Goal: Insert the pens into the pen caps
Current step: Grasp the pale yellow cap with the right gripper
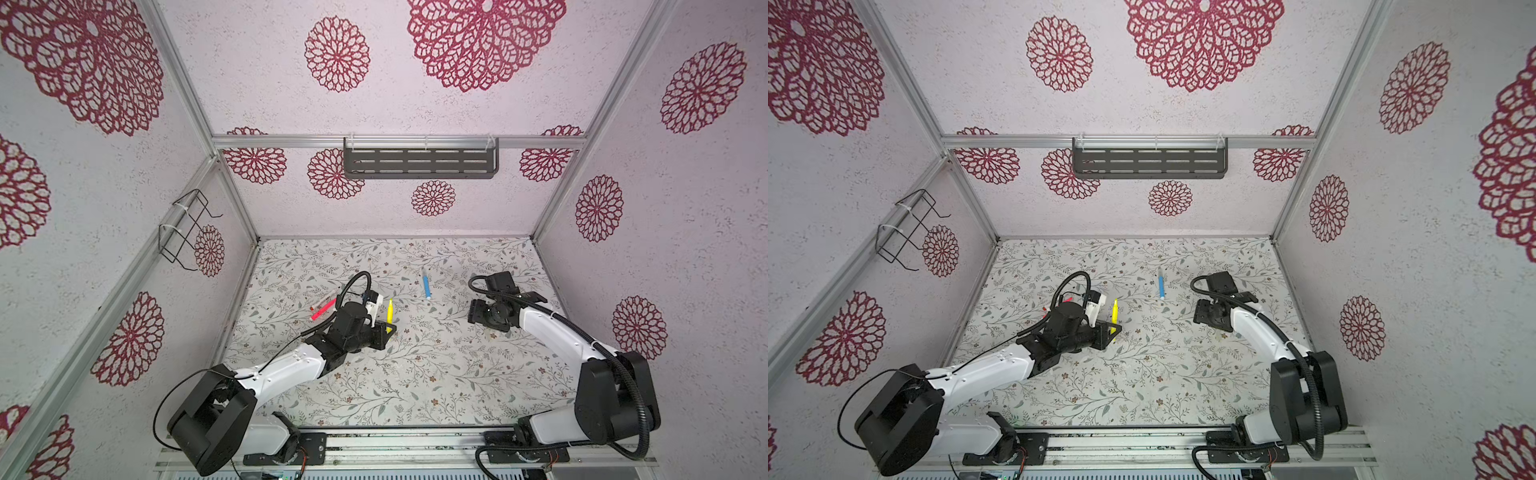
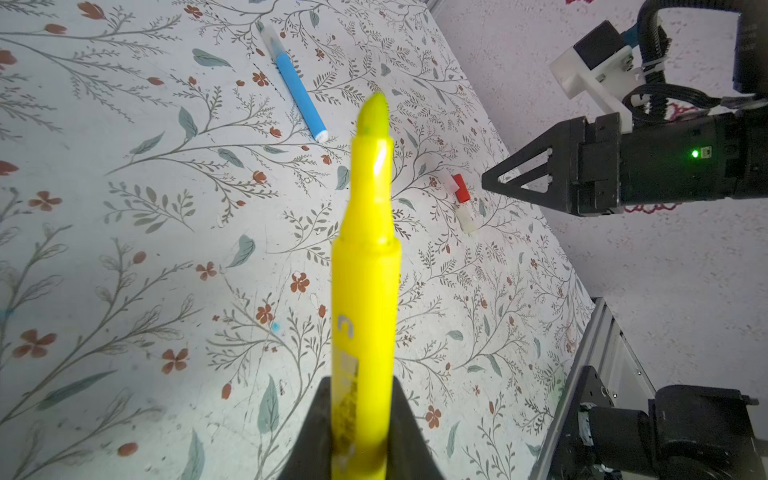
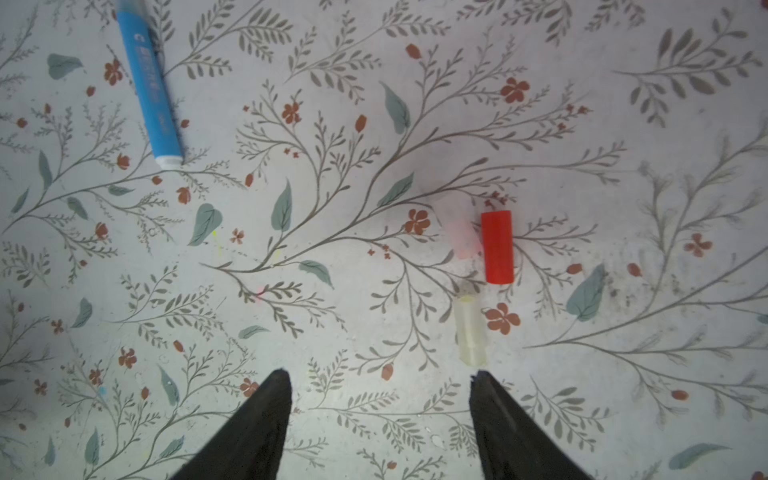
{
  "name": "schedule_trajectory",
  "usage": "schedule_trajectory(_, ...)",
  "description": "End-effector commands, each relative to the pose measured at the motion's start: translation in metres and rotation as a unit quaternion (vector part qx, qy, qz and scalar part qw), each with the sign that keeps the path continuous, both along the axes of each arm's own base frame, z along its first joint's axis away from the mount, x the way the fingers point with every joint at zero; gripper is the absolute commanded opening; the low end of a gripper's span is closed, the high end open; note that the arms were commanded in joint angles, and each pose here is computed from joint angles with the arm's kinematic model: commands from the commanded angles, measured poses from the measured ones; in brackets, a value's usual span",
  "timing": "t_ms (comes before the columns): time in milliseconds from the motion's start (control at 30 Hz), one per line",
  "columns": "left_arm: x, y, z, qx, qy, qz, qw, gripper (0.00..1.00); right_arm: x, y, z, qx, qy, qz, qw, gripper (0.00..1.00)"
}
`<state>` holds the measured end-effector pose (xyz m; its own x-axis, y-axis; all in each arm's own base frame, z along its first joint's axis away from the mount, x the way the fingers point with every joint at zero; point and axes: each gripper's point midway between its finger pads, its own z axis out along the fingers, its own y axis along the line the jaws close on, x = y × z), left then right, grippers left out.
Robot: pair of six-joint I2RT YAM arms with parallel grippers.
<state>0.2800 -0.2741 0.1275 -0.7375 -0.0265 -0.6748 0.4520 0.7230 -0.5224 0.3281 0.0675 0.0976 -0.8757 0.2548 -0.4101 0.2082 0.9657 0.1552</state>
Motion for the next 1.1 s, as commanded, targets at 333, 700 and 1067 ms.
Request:
schedule_trajectory(333,-0.002,-0.003,0.022,-0.027,-0.037,-0.012,0.999,0.0,-0.003,-0.029,-0.029,-0.04,0.04,-0.008,0.998,0.56)
schedule_trajectory(700,-0.002,-0.004,0.02,-0.024,-0.035,-0.013,0.999,0.0,-0.008,-0.03,-0.057,-0.051,0.077,0.002,0.996,0.46)
schedule_trajectory(1067,-0.005,0.0,0.023,-0.026,-0.04,-0.012,0.999,0.0,-0.012,-0.029,-0.073,-0.052,0.094,0.01,0.994,0.41)
